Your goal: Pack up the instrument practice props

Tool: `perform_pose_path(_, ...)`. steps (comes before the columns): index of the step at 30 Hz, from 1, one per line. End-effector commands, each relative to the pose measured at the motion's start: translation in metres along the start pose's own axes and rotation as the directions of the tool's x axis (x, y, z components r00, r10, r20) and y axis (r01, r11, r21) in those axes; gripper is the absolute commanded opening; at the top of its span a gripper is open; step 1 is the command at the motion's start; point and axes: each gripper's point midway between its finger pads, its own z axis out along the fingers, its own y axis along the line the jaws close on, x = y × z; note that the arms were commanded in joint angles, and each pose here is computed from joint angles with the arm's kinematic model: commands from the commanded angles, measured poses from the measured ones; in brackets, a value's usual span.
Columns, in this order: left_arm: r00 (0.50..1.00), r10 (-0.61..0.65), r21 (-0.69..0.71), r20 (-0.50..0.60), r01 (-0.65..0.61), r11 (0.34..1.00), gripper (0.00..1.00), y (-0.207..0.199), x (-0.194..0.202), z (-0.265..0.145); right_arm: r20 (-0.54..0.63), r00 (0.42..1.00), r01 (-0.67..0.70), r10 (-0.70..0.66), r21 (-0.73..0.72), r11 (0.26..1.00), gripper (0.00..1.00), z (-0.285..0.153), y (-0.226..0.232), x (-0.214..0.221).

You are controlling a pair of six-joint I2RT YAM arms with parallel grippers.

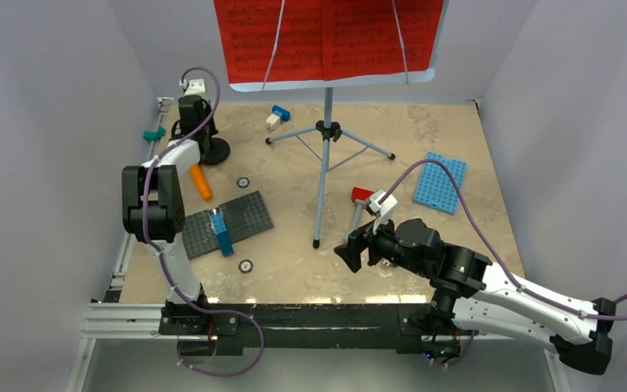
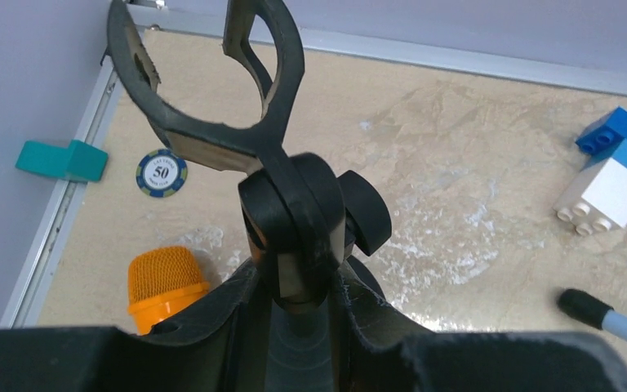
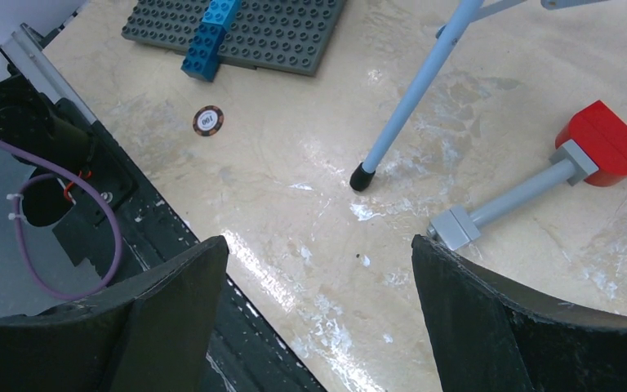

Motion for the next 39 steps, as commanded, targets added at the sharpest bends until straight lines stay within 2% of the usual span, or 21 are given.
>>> perform_pose_path(1, 0.987, 0.007, 0.012, 0.159, -0.009, 1.000, 0.00, 0.002, -0.058, 0.008, 0.094, 0.996, 0.009, -0.009, 0.000, 1.000, 0.88, -0.001, 0.006, -0.037)
perform_pose_path(6, 0.992, 0.002, 0.008, 0.124, -0.003, 1.000, 0.00, 0.002, -0.041, 0.018, 0.078, 0.997, 0.009, -0.010, 0.013, 1.000, 0.88, 0.002, 0.005, -0.034)
perform_pose_path(7, 0.993, -0.003, 0.007, 0.117, 0.002, 1.000, 0.03, 0.003, -0.036, 0.018, 0.077, 0.997, 0.009, -0.010, 0.016, 1.000, 0.88, 0.002, 0.004, -0.034)
perform_pose_path(12, 0.993, -0.039, 0.033, 0.115, 0.035, 0.999, 0.43, -0.001, -0.028, 0.005, 0.080, 0.997, 0.012, -0.014, 0.019, 1.000, 0.88, 0.002, 0.004, -0.037)
perform_pose_path(15, 0.987, -0.068, 0.068, 0.148, 0.058, 0.996, 0.60, -0.005, -0.033, -0.011, 0.075, 0.997, 0.009, -0.010, 0.012, 1.000, 0.88, 0.002, 0.006, -0.038)
perform_pose_path(20, 0.964, -0.140, 0.116, 0.224, 0.117, 0.986, 0.79, -0.008, -0.070, -0.046, 0.067, 0.998, -0.019, 0.019, 0.008, 1.000, 0.88, -0.001, 0.007, -0.034)
perform_pose_path(22, 0.943, -0.180, 0.142, 0.279, 0.145, 0.979, 0.99, -0.009, -0.094, -0.070, 0.064, 0.997, -0.035, 0.034, 0.013, 0.999, 0.88, -0.001, 0.005, -0.030)
perform_pose_path(26, 0.892, -0.292, 0.166, 0.346, 0.248, 0.954, 1.00, -0.010, -0.120, -0.127, 0.066, 0.996, -0.057, 0.053, 0.055, 0.997, 0.88, -0.001, -0.006, -0.021)
perform_pose_path(28, 0.871, -0.328, 0.219, 0.365, 0.262, 0.940, 1.00, -0.027, -0.123, -0.157, 0.074, 0.996, -0.061, 0.054, 0.086, 0.994, 0.88, -0.001, -0.013, -0.019)
perform_pose_path(30, 0.870, -0.333, 0.287, 0.363, 0.236, 0.929, 1.00, -0.054, -0.116, -0.184, 0.070, 0.995, -0.079, 0.072, 0.097, 0.992, 0.88, 0.001, -0.018, -0.017)
perform_pose_path(32, 0.882, -0.316, 0.374, 0.350, 0.178, 0.910, 1.00, -0.094, -0.101, -0.214, 0.056, 0.991, -0.123, 0.118, 0.092, 0.988, 0.88, 0.005, -0.023, -0.015)
perform_pose_path(34, 0.892, -0.323, 0.461, 0.318, 0.152, 0.874, 1.00, -0.130, -0.062, -0.234, 0.040, 0.986, -0.165, 0.163, 0.082, 0.983, 0.88, 0.010, -0.029, -0.012)
perform_pose_path(37, 0.877, -0.397, 0.613, 0.270, 0.161, 0.773, 1.00, -0.176, -0.025, -0.263, 0.049, 0.981, -0.189, 0.186, 0.072, 0.979, 0.88, 0.012, -0.033, -0.017)
perform_pose_path(39, 0.893, -0.386, 0.672, 0.232, 0.140, 0.727, 1.00, -0.201, -0.006, -0.274, 0.047, 0.982, -0.184, 0.181, 0.071, 0.980, 0.88, 0.010, -0.032, -0.020)
